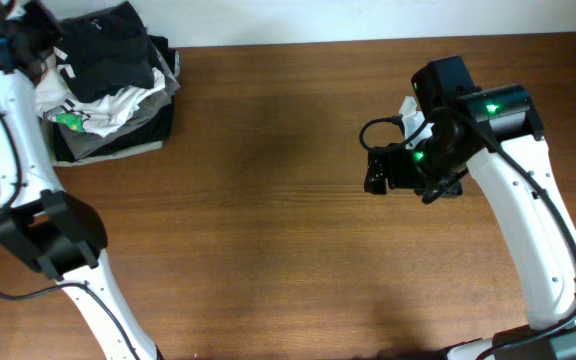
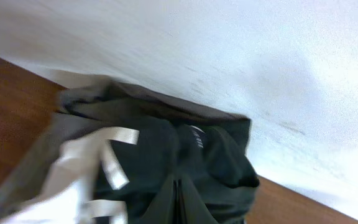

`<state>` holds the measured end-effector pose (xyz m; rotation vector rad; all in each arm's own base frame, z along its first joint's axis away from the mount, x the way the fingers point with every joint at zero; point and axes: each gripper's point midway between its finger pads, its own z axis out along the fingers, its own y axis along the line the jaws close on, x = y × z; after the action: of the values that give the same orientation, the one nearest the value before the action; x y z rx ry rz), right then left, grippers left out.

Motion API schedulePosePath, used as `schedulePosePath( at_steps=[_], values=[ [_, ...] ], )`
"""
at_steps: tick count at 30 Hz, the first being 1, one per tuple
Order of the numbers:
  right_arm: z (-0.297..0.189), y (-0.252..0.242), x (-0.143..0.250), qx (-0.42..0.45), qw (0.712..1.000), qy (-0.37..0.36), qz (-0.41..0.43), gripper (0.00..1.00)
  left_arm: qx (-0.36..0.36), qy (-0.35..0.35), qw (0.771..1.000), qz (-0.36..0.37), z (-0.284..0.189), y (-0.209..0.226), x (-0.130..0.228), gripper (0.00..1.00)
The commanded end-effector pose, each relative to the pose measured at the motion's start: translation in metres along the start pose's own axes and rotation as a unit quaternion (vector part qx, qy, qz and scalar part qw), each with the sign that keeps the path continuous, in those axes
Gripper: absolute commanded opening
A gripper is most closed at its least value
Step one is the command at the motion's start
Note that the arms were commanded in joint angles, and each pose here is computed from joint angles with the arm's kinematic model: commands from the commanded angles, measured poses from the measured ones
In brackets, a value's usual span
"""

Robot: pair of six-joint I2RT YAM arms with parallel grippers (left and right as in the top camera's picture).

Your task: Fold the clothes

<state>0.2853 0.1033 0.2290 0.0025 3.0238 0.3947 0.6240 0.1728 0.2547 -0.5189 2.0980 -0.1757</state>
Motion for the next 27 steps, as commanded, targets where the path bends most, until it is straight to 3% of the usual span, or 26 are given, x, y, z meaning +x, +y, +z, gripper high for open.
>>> schedulePosePath(
  at_steps=[1, 10, 13, 20, 27],
  values=[
    [-0.01, 0.0, 0.001, 0.001, 1.0, -0.016, -0.001, 0.91, -0.009, 0.026, 0.999, 0.02, 0.041, 0.003, 0.032, 0.01],
    [-0.01, 0.0, 0.002, 0.001, 1.0, -0.016, 0.0, 0.91, -0.063, 0.14, 0.988, 0.007, 0.109, 0.049, 0.135, 0.01],
    [-0.01, 0.0, 0.002, 0.001, 1.0, -0.015, -0.001, 0.91, -0.057, 0.126, 0.99, 0.022, 0.101, 0.042, 0.121, 0.01],
    [-0.01, 0.001, -0.003, -0.001, 1.0, -0.025, -0.003, 0.91, -0.013, 0.024, 0.998, 0.053, 0.047, -0.023, 0.036, 0.01],
    [-0.01, 0.001, -0.004, -0.002, 1.0, -0.026, -0.003, 0.92, 0.0, 0.083, 0.991, 0.103, 0.062, -0.05, 0.082, 0.01]
  ],
)
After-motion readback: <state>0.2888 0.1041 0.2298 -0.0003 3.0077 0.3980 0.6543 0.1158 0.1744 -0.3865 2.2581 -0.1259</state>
